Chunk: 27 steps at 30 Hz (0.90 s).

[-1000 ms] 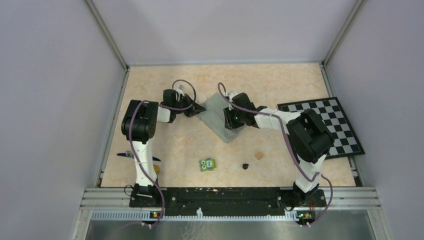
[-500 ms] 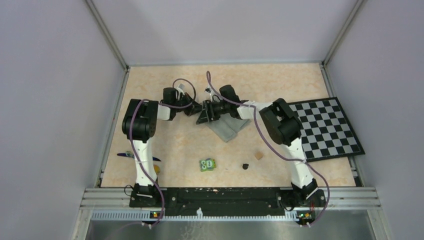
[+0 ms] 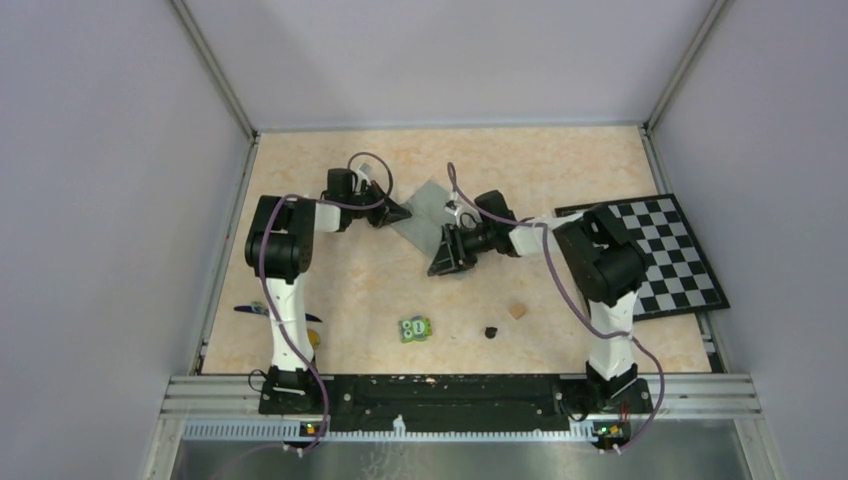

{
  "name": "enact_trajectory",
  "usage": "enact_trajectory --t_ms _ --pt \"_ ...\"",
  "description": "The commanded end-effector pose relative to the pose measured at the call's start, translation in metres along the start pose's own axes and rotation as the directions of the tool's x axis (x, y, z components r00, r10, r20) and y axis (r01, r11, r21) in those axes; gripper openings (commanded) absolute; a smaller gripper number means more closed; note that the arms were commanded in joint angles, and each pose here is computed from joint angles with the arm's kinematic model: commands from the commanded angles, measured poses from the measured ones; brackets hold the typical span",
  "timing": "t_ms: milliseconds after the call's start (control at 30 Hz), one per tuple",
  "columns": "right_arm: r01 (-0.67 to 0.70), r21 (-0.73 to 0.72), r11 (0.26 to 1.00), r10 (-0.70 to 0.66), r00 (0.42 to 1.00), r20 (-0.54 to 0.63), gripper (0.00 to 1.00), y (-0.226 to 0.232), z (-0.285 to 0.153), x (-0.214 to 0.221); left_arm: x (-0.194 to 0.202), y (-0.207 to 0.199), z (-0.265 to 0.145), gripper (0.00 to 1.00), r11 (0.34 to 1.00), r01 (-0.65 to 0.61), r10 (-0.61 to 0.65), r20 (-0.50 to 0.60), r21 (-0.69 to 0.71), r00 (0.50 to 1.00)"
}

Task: Fold the napkin into a case and place the utensils inside
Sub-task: Smooth out the 2/3-rectangle-folded napkin at the center of the board.

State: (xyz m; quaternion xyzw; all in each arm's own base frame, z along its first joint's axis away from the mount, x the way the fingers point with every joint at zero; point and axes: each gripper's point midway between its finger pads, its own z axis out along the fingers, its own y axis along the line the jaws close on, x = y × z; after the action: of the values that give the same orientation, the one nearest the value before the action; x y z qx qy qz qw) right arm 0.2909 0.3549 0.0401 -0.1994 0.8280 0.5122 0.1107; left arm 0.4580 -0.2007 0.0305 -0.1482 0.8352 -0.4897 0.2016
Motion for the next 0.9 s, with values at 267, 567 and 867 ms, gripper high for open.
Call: enact_trajectory --t_ms 267,567,867 --pt "0.031 0.132 0.991 -0.042 0.996 0.08 0.55 0.021 -0.078 0.033 -0.013 -0.015 -0.007 0.34 0.993 -0.119 0.119 0.002 -0.007 0.993" --pt "0.005 0.086 0.996 -0.026 0.969 0.245 0.43 0.015 -0.056 -0.063 -0.025 -0.061 -0.013 0.3 0.983 -0.138 0.138 0.011 0.118 0.99" --pt "-0.056 0.134 0.989 0.024 0.974 0.226 0.32 -0.032 -0.029 -0.063 -0.034 -0.036 0.01 0.24 0.987 -0.082 0.082 0.007 0.139 0.997"
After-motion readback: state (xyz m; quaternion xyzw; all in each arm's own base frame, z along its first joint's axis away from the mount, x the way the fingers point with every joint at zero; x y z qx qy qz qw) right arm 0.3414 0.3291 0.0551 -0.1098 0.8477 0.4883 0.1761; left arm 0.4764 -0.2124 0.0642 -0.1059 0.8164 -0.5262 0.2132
